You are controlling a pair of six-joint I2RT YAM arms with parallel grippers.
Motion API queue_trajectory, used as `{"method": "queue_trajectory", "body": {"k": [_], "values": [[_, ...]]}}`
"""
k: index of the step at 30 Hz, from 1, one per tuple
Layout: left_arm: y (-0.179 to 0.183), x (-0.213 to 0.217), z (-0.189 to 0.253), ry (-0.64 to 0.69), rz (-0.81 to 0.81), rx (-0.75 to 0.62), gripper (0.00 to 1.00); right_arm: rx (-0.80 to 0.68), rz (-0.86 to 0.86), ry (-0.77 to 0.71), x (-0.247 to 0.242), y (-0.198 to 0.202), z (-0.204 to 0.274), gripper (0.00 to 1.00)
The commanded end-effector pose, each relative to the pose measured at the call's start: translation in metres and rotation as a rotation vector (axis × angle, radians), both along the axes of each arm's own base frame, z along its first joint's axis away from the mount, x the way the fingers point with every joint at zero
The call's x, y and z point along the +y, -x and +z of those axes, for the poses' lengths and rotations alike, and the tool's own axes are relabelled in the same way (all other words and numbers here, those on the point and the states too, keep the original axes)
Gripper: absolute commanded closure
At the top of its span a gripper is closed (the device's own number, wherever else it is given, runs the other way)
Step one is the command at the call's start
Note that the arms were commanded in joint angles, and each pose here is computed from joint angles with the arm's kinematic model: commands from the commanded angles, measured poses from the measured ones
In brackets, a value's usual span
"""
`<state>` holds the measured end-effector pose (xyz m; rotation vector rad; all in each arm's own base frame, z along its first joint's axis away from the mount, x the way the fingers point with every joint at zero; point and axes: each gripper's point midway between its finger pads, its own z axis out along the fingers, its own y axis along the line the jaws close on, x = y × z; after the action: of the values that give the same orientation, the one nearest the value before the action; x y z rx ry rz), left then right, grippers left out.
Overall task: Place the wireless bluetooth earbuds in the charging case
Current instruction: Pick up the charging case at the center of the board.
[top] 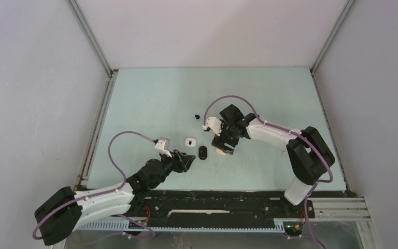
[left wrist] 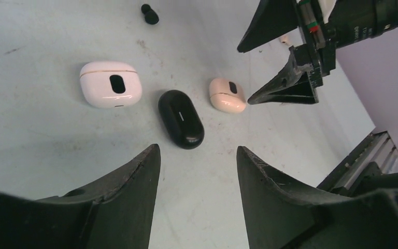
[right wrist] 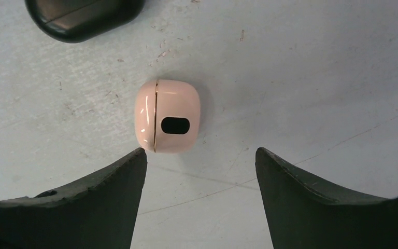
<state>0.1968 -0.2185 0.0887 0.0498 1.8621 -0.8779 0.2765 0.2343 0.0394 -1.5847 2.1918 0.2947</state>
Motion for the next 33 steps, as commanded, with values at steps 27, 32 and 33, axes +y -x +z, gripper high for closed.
{"method": "queue_trajectory", "body": {"k": [27, 32, 33], "values": [[0.011, 0.006, 0.041, 0.120, -0.011, -0.071, 0.40, 0.335, 0.156, -0.017, 0.041, 0.091, 0.007, 0.28], [0.011, 0.007, 0.041, 0.118, -0.006, -0.074, 0.40, 0.328, 0.192, -0.106, 0.055, 0.097, 0.028, 0.27], [0.011, 0.007, 0.042, 0.117, -0.008, -0.075, 0.41, 0.335, 0.191, -0.121, 0.054, 0.095, 0.032, 0.27]]}}
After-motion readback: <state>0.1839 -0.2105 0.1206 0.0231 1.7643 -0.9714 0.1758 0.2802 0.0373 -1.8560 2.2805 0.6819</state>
